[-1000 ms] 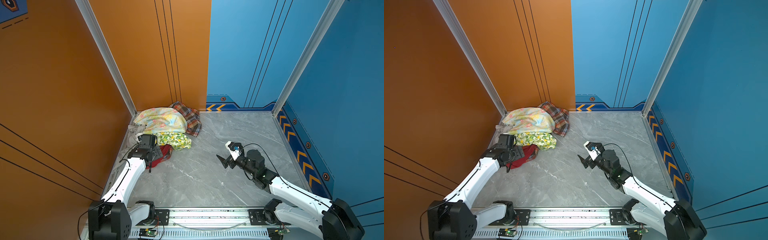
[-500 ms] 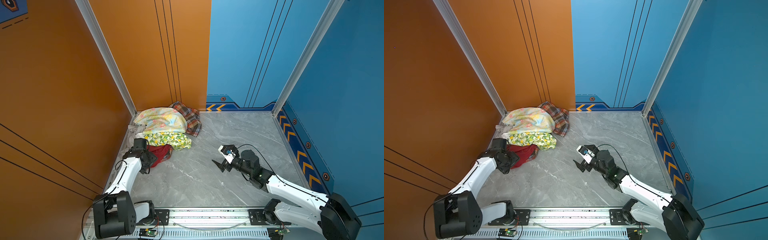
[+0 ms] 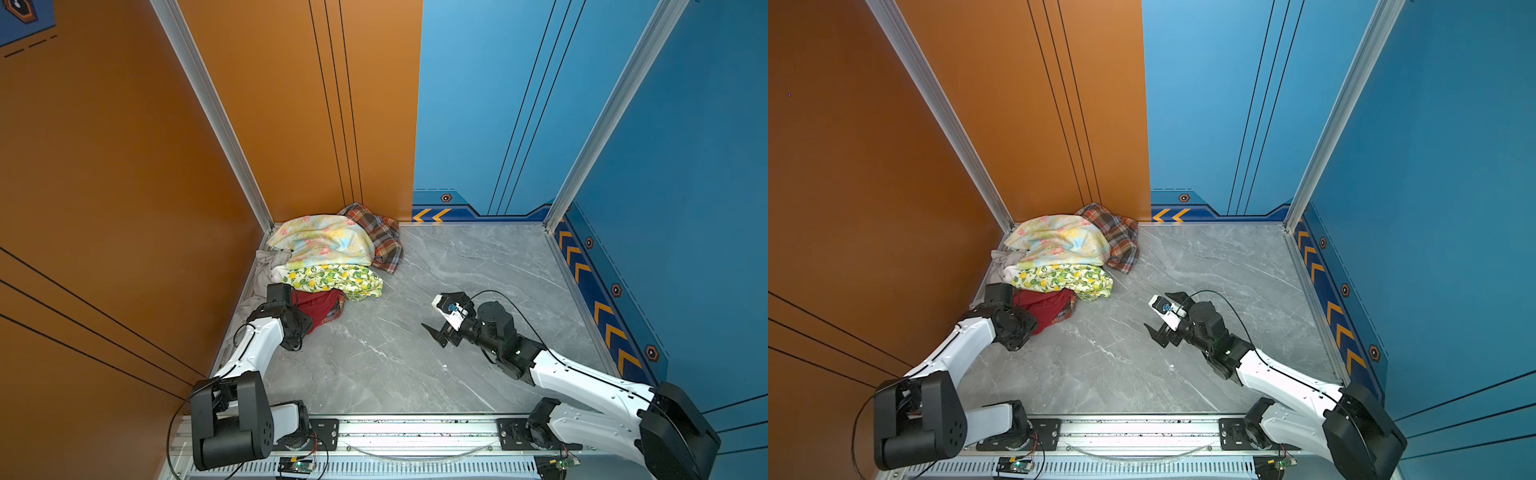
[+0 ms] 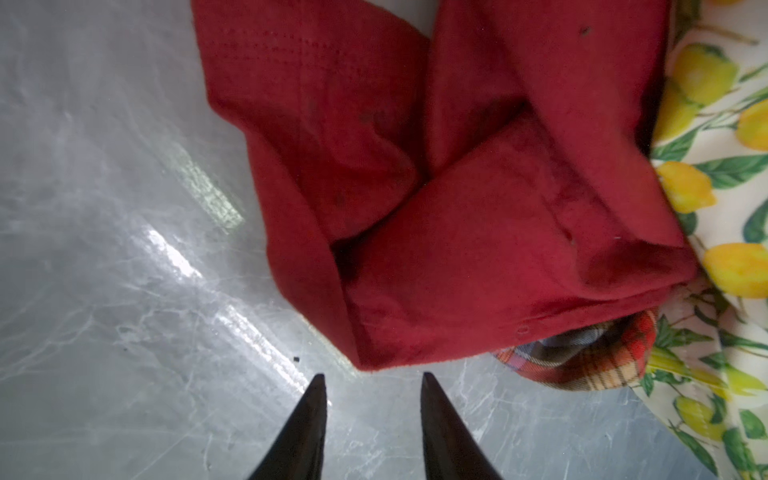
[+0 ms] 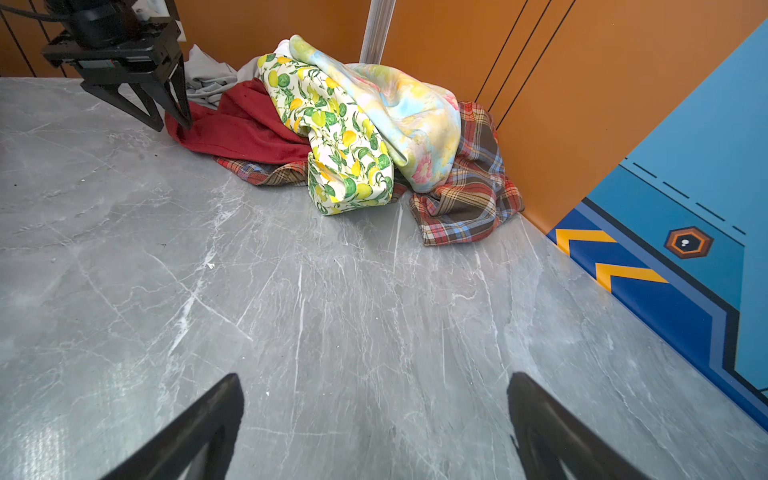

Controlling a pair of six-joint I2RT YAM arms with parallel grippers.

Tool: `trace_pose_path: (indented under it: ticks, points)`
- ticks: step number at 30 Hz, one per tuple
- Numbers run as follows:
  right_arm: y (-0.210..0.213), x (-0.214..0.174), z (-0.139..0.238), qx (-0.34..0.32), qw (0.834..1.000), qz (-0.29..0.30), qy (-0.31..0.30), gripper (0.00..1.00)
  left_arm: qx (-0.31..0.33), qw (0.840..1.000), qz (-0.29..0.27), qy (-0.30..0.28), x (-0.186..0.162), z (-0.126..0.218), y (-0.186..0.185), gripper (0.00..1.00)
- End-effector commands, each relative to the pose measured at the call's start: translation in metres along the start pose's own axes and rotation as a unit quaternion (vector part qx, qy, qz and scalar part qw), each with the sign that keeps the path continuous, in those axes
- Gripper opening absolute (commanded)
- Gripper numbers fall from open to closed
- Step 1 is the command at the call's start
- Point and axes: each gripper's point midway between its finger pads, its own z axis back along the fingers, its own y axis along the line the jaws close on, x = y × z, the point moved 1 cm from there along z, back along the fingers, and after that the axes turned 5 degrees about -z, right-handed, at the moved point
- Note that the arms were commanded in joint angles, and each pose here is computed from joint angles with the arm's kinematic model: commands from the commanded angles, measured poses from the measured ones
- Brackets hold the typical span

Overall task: Pick out a specific cloth from the pile
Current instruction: 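Lower the left gripper onto the dark red cloth while the right gripper advances, then grasp and lift the red cloth with the left gripper while the right approaches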

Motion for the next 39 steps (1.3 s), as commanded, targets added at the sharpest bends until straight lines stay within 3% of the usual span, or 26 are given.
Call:
trace_pose_path:
  ticks: [1,20,29,34,39]
  points:
    - [-0.005,0.006,-0.002,-0.013,1.0,0.01,-0.006,1.0,-0.002,1.0,0.008,-0.002,0.003,-0.005,0.002,0.37]
    - [-0.001,0.007,-0.004,-0.006,1.0,0.009,-0.007,1.0,0.024,1.0,0.012,-0.004,0.015,-0.024,0.013,0.33]
    - [-0.004,0.005,-0.005,-0.015,1.0,0.009,-0.004,1.0,0.026,1.0,0.013,-0.004,0.016,-0.031,0.012,0.17]
    - [-0.006,0.004,-0.005,-0.021,1.0,0.009,-0.005,1.0,0.027,1.0,0.01,-0.002,0.014,-0.033,0.014,0.0]
    - [-0.008,0.004,-0.005,-0.026,1.0,0.008,-0.005,1.0,0.01,1.0,0.003,-0.023,0.021,-0.021,0.006,0.0]
